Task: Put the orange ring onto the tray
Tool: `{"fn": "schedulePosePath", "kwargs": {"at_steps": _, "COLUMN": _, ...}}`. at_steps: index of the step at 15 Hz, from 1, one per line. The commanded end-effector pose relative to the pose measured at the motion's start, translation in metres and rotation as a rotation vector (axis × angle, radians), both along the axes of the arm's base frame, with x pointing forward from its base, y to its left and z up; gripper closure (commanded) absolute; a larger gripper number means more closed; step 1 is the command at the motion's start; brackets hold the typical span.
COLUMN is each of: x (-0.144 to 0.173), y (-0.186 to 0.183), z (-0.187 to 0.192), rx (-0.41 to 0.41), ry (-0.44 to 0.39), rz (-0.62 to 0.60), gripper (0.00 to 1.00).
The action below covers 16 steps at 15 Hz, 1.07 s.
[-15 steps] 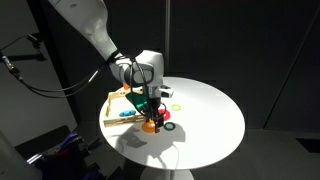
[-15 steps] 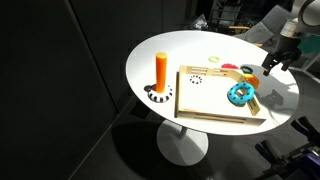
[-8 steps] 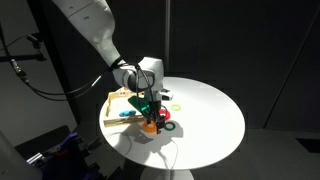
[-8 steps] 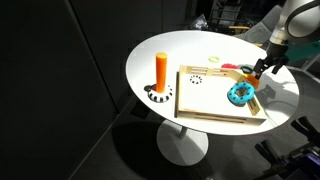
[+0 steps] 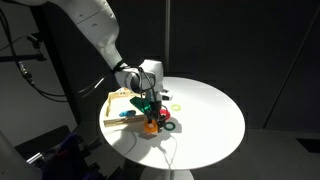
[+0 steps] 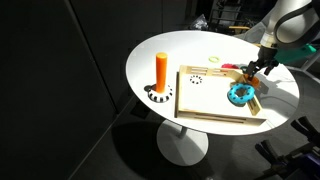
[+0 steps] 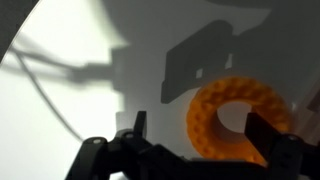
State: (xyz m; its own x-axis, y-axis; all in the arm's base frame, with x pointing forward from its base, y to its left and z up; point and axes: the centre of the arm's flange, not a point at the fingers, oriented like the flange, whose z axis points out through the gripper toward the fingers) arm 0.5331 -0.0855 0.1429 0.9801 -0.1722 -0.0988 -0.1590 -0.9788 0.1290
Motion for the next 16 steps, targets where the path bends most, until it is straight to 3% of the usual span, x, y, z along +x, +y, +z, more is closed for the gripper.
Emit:
{"fn": "schedulePosePath", "kwargs": {"at_steps": 1, "x": 0.008, "y": -0.006, "z": -0.003, "rx": -0.026, "ry": -0.005, "rz": -0.028, "gripper": 0.0}}
{"fn": "schedulePosePath", "kwargs": {"at_steps": 2, "x": 0.008, "y": -0.007, "z": -0.007, "rx": -0.029, "ry": -0.002, "rz": -0.032, "gripper": 0.01}}
{"fn": "schedulePosePath", "kwargs": {"at_steps": 3, "x": 0.008, "y": -0.008, "z": -0.009, "rx": -0.031, "ry": 0.003, "rz": -0.04, "gripper": 0.26}}
{"fn": "schedulePosePath", "kwargs": {"at_steps": 5, "x": 0.006, "y": -0.009, "z": -0.013, "rx": -0.036, "ry": 0.012, "rz": -0.052, "gripper": 0.32}}
{"fn": "schedulePosePath", "kwargs": {"at_steps": 8, "x": 0.005, "y": -0.008, "z": -0.017, "rx": -0.04, "ry": 0.019, "rz": -0.071, "gripper": 0.58}}
{"fn": "schedulePosePath", "kwargs": {"at_steps": 13, "x": 0.011, "y": -0.002, "z": 0.009, "rx": -0.035, "ry": -0.008, "rz": -0.089, "gripper": 0.96}}
{"fn": "schedulePosePath", "kwargs": {"at_steps": 16, "x": 0.013, "y": -0.003, "z": 0.034, "rx": -0.033, "ry": -0.048, "rz": -0.105, "gripper": 0.94}}
